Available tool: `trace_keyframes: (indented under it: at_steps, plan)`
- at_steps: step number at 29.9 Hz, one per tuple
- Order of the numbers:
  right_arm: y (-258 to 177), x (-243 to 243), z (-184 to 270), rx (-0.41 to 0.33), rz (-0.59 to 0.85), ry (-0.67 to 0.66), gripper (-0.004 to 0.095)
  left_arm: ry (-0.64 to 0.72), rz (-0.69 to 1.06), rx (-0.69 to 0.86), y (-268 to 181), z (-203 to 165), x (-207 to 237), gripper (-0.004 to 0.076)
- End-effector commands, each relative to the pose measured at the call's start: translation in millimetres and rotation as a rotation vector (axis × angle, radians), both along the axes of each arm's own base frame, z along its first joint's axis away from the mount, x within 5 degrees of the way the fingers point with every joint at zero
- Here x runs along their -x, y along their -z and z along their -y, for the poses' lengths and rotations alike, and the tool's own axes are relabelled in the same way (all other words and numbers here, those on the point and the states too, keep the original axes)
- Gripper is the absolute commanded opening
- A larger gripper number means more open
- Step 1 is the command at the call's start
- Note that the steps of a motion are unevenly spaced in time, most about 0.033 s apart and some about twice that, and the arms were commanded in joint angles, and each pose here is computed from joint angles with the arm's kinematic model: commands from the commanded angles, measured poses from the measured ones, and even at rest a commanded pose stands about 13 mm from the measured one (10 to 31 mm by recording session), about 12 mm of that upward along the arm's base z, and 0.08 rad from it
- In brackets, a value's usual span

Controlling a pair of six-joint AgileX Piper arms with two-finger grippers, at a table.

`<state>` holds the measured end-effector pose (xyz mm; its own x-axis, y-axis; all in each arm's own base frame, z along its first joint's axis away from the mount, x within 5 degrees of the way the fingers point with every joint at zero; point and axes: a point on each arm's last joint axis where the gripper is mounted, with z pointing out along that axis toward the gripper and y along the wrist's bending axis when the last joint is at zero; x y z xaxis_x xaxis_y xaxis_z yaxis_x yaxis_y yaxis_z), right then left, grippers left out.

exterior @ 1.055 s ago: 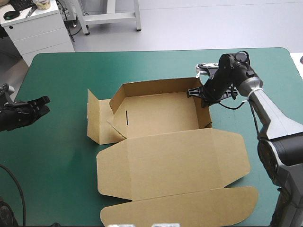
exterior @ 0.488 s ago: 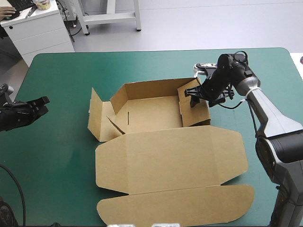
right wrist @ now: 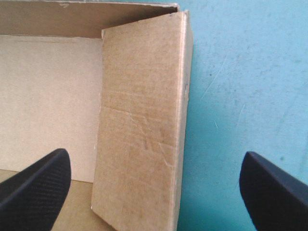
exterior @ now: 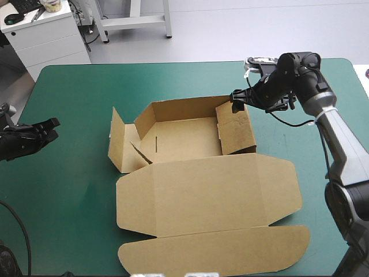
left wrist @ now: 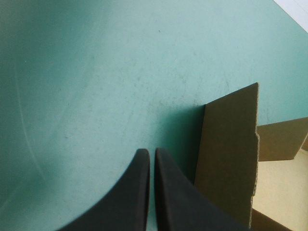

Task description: Fold the box

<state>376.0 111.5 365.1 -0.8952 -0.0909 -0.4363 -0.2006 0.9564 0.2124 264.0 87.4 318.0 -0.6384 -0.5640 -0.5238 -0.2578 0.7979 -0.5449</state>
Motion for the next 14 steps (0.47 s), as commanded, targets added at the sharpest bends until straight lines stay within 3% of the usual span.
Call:
trace_keyframes:
  at_steps: [1,5,14]
  plan:
    - [-43.7,35.8,4.5,0.006,0.105,-0.009,0.0877,-0.031,0.082,0.006,-19.1,1.9,1.9,0.0014]
    - [-43.8,55.6,4.9,0.084,0.111,0.016,0.0877,-0.035,0.080,0.011,-19.1,1.9,1.9,0.0014]
    - [-38.3,59.7,3.9,0.097,0.098,0.017,0.0877,-0.040,0.081,0.014,-19.1,1.8,1.8,0.0014]
